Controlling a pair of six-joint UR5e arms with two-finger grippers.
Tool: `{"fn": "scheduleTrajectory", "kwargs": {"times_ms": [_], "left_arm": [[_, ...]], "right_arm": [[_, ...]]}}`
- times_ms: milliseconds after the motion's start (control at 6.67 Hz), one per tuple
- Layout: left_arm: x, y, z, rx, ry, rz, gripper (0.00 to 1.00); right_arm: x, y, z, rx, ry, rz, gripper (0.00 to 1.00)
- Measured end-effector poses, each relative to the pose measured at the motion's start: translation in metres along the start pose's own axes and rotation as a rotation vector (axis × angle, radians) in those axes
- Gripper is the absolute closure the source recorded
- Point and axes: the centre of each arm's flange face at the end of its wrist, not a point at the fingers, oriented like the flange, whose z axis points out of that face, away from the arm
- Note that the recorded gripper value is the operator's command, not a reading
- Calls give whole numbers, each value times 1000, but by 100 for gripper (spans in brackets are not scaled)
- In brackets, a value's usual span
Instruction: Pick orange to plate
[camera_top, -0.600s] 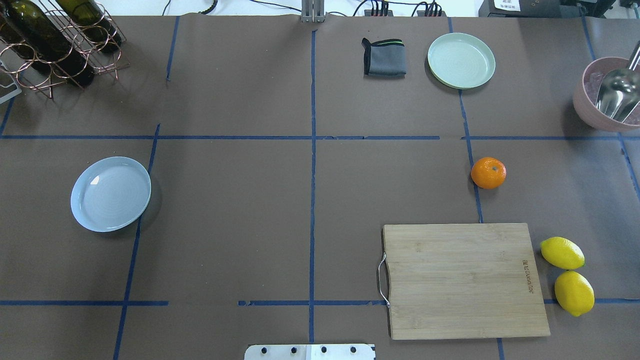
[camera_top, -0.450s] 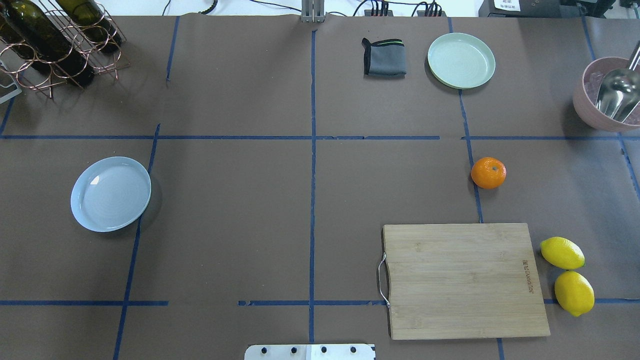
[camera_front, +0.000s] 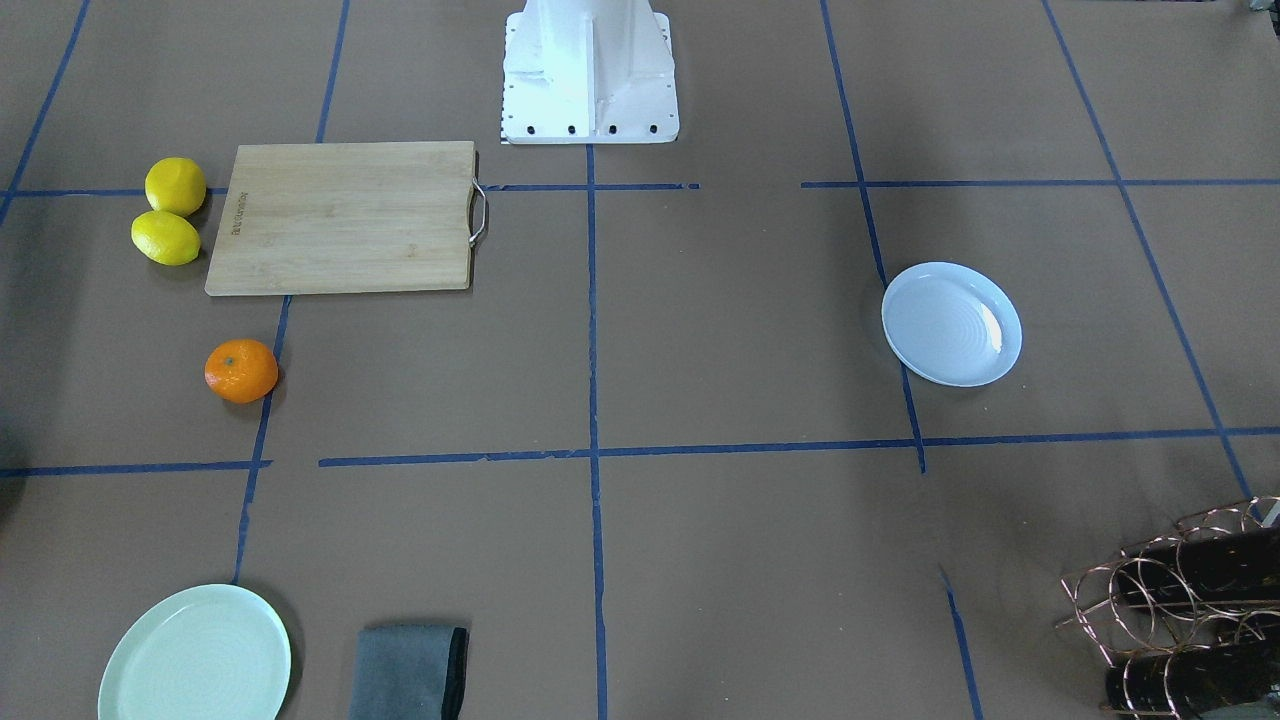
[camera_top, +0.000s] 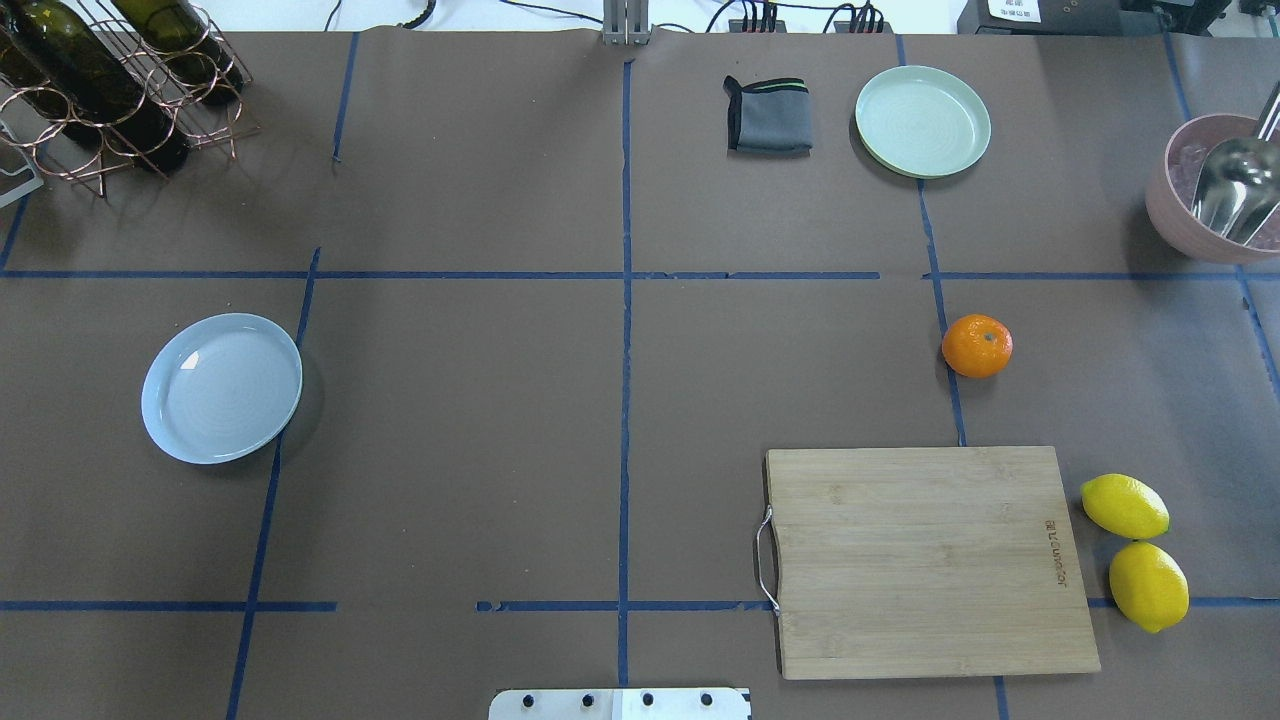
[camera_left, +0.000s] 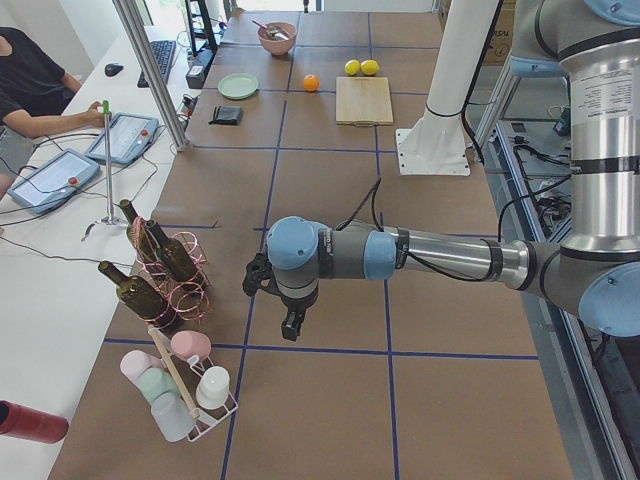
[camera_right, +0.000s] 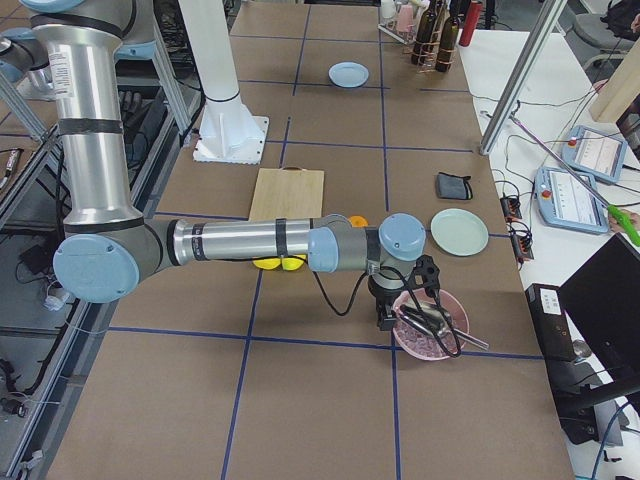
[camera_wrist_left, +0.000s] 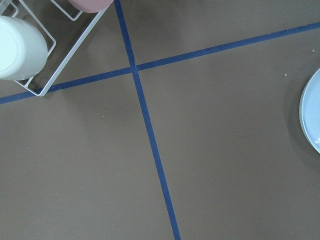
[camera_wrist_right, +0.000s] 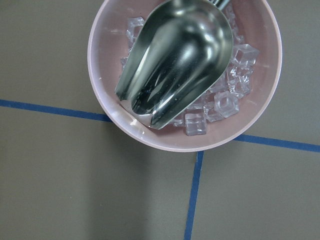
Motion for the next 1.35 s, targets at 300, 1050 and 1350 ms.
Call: {"fn": "scheduleTrajectory", "kwargs": {"times_ms": [300,1050,1350], "left_arm": [[-1,5,7,7,25,7,0],[122,-47,124,5,82,-71,5],[177,-62,169,-3,99,-148,12]], "right_arm": [[2,5,2,-4,-4,9,0],[-2,32,22,49,-106,-70,0],[-2,36,24,48,-112,-70,0]]}}
